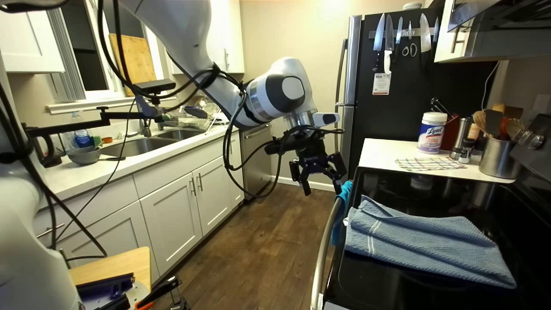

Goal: Hang the blue towel on the oven handle

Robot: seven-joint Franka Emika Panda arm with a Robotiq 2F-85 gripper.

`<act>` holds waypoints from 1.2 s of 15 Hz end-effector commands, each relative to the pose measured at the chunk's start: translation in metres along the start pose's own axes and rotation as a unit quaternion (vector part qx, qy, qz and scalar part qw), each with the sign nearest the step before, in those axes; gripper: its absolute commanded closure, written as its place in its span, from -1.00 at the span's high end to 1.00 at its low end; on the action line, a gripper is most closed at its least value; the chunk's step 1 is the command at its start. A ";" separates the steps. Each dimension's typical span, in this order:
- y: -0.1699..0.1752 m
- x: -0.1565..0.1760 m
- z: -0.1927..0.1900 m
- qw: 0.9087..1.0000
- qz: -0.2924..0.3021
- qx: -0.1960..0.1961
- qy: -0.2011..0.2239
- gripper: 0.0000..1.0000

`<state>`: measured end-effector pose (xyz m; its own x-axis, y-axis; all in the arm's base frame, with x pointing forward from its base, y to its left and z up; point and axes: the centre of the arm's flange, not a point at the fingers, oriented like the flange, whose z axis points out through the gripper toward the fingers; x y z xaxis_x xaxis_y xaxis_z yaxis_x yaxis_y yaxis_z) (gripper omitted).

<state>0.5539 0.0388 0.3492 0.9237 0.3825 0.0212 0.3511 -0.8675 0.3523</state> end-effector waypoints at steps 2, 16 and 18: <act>-0.004 0.021 0.000 0.998 -0.007 -0.021 0.050 1.00; -0.006 0.048 0.007 0.994 -0.012 -0.012 0.107 1.00; -0.009 0.059 0.017 0.994 -0.003 -0.014 0.105 1.00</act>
<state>0.6009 0.0593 0.3455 0.8709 0.4530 0.1904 0.3666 -0.8570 0.3622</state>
